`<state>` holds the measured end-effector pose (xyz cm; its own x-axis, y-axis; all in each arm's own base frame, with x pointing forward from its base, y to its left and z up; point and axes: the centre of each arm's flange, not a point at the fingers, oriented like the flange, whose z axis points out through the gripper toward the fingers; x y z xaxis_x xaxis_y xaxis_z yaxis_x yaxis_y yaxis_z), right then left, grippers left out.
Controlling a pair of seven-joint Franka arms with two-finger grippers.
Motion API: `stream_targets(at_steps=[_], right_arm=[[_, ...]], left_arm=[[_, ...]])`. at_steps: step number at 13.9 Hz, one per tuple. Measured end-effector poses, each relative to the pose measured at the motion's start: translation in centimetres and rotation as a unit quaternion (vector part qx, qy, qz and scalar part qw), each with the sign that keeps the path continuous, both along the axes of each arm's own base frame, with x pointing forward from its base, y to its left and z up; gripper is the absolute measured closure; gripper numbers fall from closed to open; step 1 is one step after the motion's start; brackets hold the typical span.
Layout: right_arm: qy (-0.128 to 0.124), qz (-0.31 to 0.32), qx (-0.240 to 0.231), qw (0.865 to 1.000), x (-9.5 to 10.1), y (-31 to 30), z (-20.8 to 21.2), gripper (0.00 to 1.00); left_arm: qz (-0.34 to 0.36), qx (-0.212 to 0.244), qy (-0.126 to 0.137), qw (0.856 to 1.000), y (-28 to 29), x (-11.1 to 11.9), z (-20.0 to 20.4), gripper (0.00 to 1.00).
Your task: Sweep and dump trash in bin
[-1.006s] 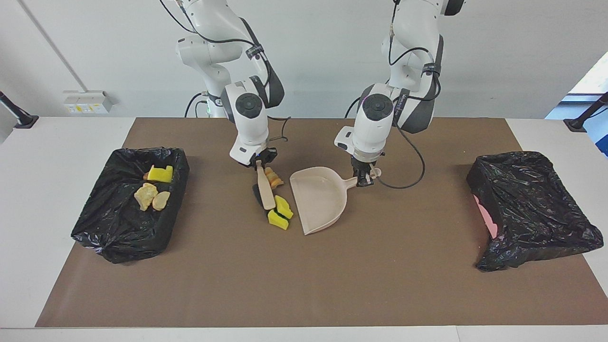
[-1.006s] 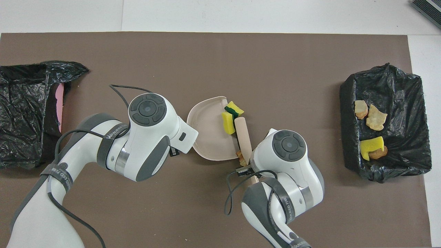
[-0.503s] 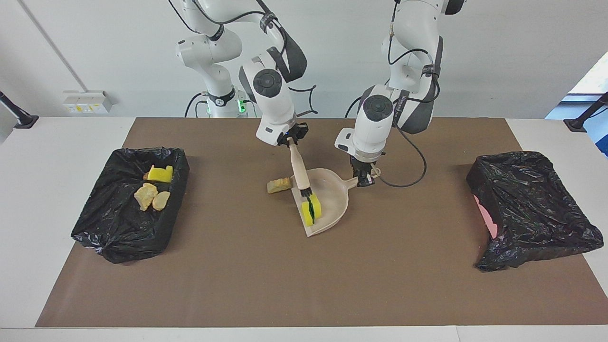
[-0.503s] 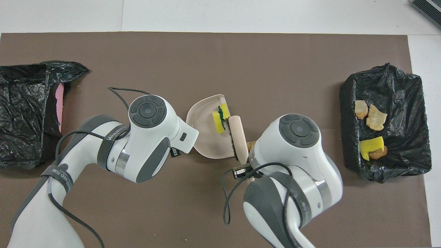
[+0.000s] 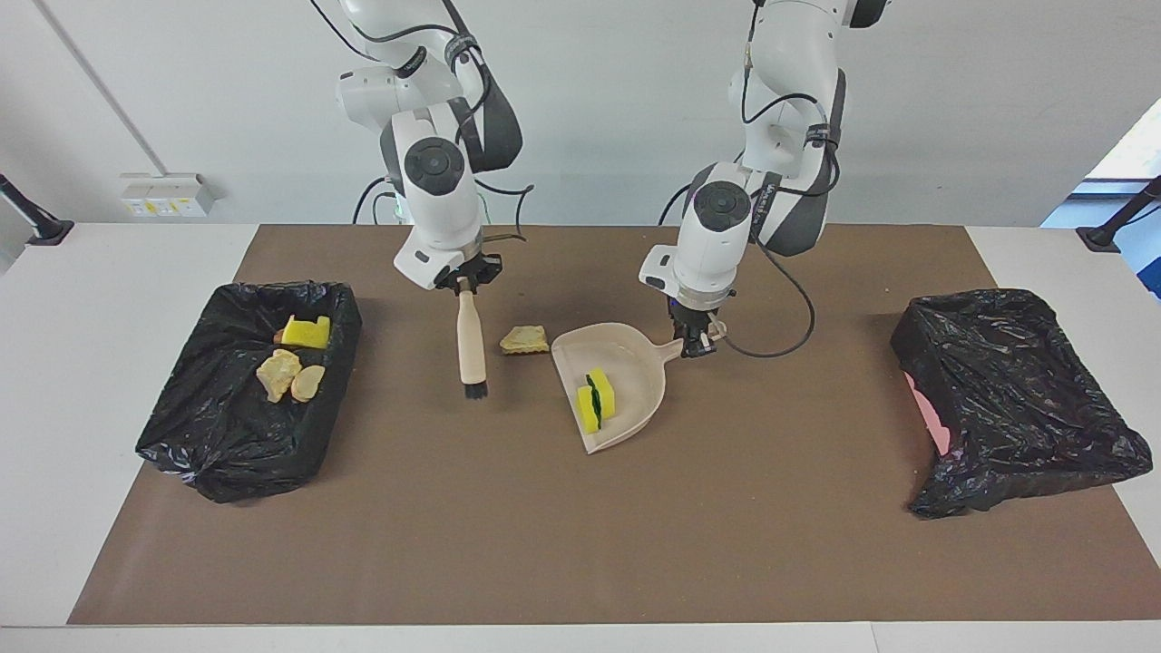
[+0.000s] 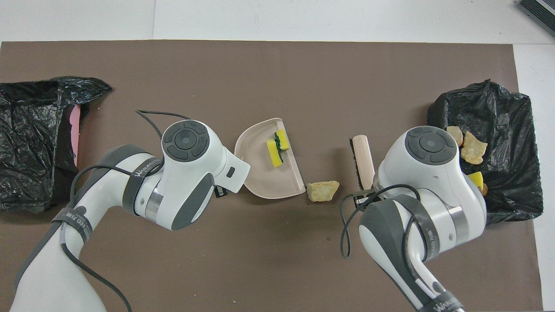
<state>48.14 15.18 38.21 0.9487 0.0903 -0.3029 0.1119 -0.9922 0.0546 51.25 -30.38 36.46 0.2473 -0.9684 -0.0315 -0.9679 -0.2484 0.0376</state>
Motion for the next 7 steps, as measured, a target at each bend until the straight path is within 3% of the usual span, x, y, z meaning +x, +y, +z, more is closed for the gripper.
stream_targets(at_steps=[3,7], right_arm=[[0.016,-0.032,-0.021,0.999,-3.1,-1.0,-2.3,0.74],[0.019,-0.039,0.006,0.999,-6.3,1.3,-4.8,0.74]], left_arm=[[0.0,0.0,0.0,1.0,0.0,0.0,0.0,0.68],[-0.017,-0.001,-0.001,1.0,0.1,-0.1,-0.1,0.68]])
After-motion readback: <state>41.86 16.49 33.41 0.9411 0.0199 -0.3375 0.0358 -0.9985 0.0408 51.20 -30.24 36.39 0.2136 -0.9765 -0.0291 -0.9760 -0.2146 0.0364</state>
